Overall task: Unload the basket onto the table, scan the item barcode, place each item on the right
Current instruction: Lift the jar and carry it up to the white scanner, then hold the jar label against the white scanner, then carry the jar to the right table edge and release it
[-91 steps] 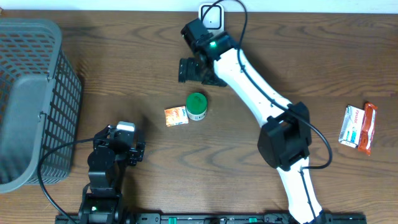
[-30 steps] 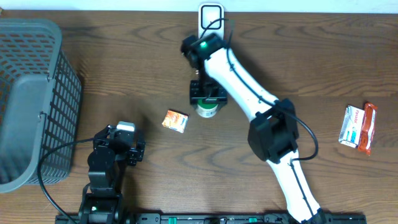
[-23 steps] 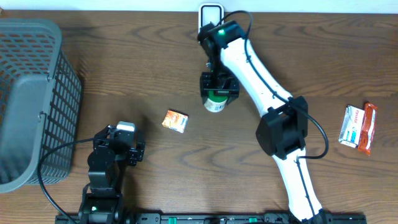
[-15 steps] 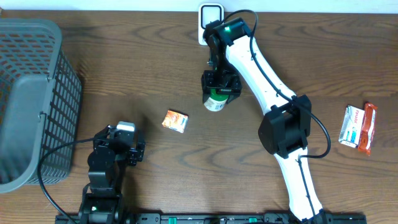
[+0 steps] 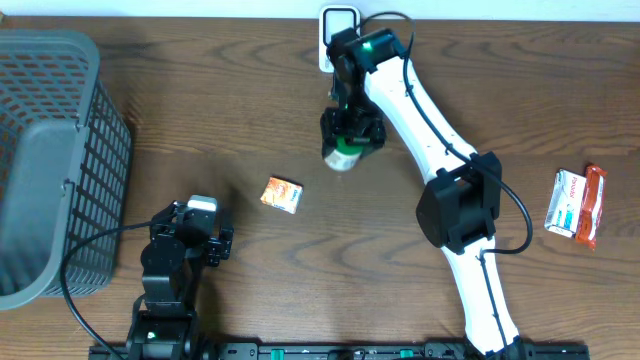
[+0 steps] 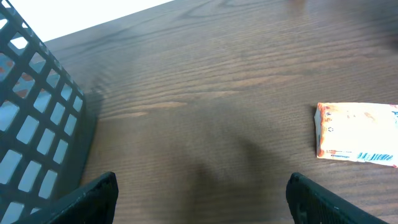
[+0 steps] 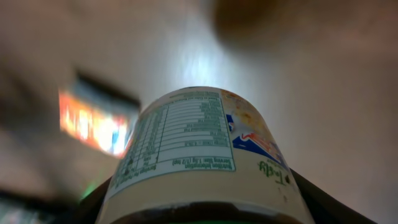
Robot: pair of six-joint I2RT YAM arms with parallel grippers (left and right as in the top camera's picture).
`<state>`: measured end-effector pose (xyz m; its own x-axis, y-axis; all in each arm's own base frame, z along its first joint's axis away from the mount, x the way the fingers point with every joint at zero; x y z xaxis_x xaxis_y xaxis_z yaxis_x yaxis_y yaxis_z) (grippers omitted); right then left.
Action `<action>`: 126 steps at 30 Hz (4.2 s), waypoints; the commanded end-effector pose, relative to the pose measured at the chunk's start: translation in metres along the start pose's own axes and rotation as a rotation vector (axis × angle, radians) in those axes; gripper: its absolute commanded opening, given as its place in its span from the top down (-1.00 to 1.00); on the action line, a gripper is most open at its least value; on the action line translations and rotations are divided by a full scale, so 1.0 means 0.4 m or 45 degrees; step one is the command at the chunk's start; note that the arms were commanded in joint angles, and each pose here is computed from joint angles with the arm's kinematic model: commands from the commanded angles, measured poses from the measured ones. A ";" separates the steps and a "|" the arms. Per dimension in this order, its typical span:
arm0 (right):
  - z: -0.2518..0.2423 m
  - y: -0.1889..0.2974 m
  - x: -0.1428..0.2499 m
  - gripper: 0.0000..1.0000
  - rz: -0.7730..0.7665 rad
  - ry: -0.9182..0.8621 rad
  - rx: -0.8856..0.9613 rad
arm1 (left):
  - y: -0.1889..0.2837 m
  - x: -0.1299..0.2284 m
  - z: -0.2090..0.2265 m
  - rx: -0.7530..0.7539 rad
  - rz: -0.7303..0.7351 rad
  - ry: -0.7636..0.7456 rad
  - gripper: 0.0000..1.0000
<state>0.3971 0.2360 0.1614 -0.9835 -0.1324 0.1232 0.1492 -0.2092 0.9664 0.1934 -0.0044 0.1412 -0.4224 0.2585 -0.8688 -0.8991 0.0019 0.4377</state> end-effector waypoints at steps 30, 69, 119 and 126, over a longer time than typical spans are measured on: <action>-0.024 0.152 -0.414 0.00 -1.563 0.056 0.195 | 0.001 -0.004 0.002 -0.010 -0.010 0.010 -0.74; 0.032 0.129 -0.407 0.08 -1.701 0.219 0.290 | 0.002 -0.004 0.002 -0.010 -0.010 0.010 -0.74; -1.201 0.141 0.498 -0.03 -0.483 -1.593 0.650 | 0.001 -0.004 0.002 -0.010 -0.010 0.011 -0.74; -1.252 0.138 0.566 -0.14 -0.515 -1.766 0.570 | 0.001 -0.004 0.002 -0.010 -0.010 0.010 -0.74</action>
<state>0.2367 -0.2866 0.1284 -0.3607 0.8857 -0.2923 0.0855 0.3435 0.9353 0.1934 -0.0044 0.1412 -0.4227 0.2585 -0.8686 -0.8990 0.0019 0.4380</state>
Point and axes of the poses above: each gripper's point midway between its finger pads, its own y axis back along the fingers, its own z axis along the line the jaws close on, x = y × z, the point moved 7 cm from there along y, back along the fingers
